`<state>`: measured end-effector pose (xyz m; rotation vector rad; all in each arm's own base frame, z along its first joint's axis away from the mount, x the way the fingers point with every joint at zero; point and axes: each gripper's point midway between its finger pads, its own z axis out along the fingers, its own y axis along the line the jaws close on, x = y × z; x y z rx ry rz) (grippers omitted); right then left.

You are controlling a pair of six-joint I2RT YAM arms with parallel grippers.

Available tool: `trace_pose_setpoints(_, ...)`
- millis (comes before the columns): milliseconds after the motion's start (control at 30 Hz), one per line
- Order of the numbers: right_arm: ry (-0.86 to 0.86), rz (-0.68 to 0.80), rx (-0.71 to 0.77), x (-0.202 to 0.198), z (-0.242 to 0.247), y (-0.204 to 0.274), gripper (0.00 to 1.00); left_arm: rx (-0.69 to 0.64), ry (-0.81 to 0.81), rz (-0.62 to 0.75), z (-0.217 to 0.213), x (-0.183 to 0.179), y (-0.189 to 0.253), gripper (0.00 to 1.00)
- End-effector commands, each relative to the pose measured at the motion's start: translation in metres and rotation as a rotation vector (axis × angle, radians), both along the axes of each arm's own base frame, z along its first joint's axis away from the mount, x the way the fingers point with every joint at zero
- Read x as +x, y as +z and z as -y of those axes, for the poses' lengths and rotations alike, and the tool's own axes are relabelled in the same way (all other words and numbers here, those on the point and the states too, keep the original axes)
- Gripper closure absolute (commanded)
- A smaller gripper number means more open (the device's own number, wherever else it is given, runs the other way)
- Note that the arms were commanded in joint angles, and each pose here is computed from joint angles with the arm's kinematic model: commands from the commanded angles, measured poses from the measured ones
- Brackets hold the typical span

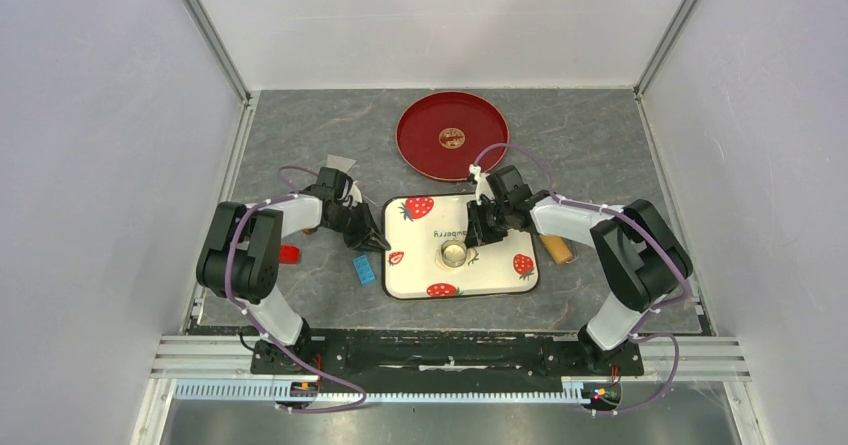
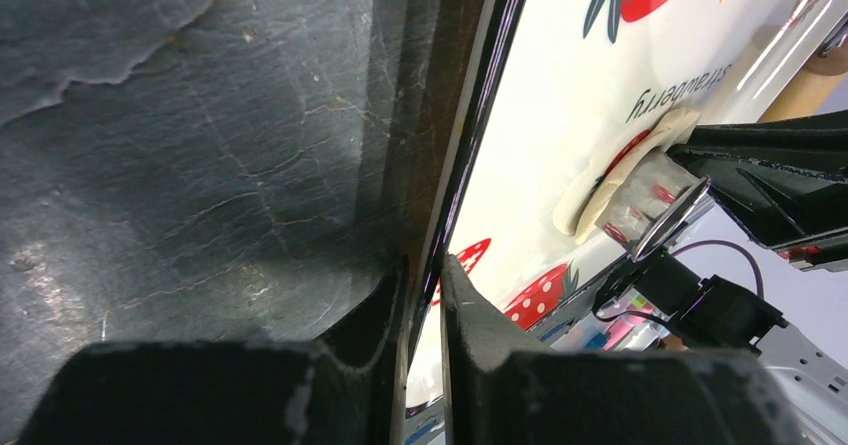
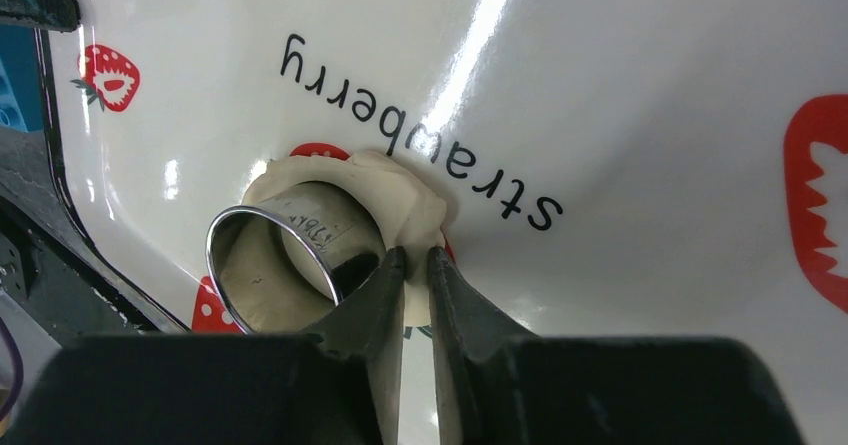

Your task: Roll out the dumpling wrappers from the dough

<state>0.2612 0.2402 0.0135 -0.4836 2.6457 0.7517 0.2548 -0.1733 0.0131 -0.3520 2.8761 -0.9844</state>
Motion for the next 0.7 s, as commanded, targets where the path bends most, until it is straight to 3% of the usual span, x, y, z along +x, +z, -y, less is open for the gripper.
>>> trace_pose_setpoints(0, 0.040, -0.156, -0.171, -0.048, 0.030, -0.046, 0.88, 0.093, -0.028, -0.005, -0.005, -0.004, -0.032, 0.98)
trace_pose_setpoints(200, 0.031, -0.109, -0.163, -0.037, 0.027, -0.032, 1.00, 0.140, -0.036, -0.016, -0.009, -0.009, -0.043, 0.98)
trace_pose_setpoints(667, -0.045, 0.027, -0.133, 0.004, 0.026, 0.020, 1.00, 0.281, -0.069, -0.034, -0.017, -0.018, -0.058, 0.98)
